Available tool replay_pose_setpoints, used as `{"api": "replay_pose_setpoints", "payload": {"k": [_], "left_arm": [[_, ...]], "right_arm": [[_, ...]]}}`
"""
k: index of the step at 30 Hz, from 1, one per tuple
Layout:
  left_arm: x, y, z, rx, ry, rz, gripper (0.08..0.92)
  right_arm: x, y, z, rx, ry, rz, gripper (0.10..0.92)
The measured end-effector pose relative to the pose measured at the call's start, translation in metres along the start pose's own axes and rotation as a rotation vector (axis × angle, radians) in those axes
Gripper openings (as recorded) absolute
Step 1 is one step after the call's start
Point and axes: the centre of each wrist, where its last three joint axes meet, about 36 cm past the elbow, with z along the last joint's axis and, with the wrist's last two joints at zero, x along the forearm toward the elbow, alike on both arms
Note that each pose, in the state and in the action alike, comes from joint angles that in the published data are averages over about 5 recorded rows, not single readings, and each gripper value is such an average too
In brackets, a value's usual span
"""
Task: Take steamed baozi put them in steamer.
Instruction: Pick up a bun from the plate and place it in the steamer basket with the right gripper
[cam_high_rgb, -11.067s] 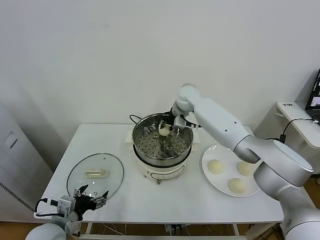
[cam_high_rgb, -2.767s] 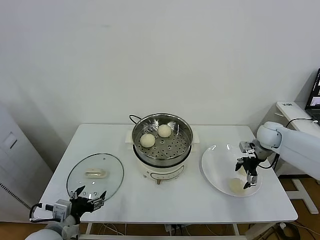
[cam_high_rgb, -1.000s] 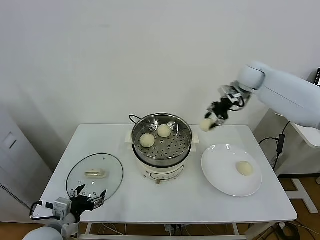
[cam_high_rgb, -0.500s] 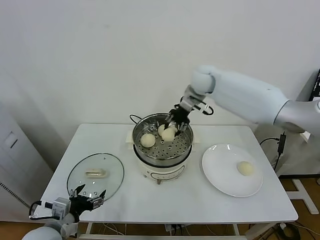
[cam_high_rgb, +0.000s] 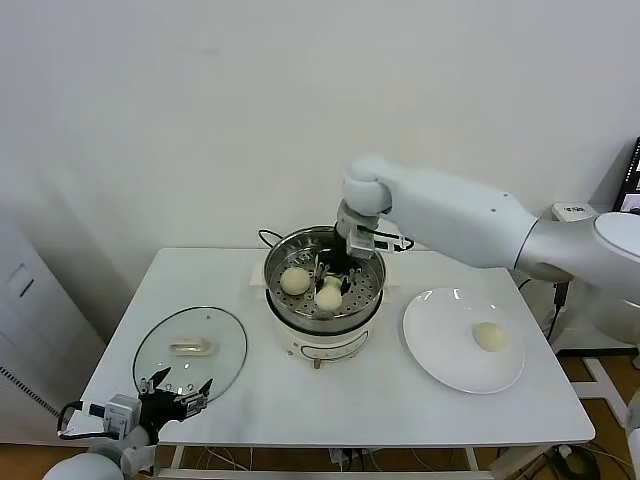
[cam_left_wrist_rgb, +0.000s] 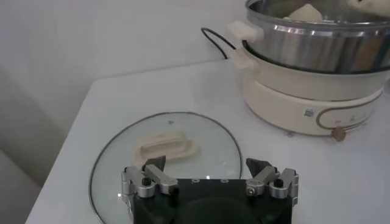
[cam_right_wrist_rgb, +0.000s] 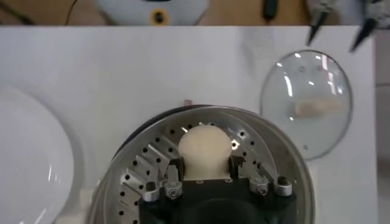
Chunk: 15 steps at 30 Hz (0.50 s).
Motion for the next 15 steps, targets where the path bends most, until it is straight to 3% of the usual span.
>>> {"api": "replay_pose_setpoints", "payload": {"k": [10,15], "left_arm": [[0.001,0.002,0.000,0.001,-0.001,-0.004,0.823],[0.001,0.003,0.000,0.002,-0.002,-0.006,0.823]], "right_arm": [[-0.033,-0.017,-0.005,0.087,0.013,-0.051,0.474],[-0.043,-0.018,-0.006,0.093,0.018,-0.063,0.561]]}}
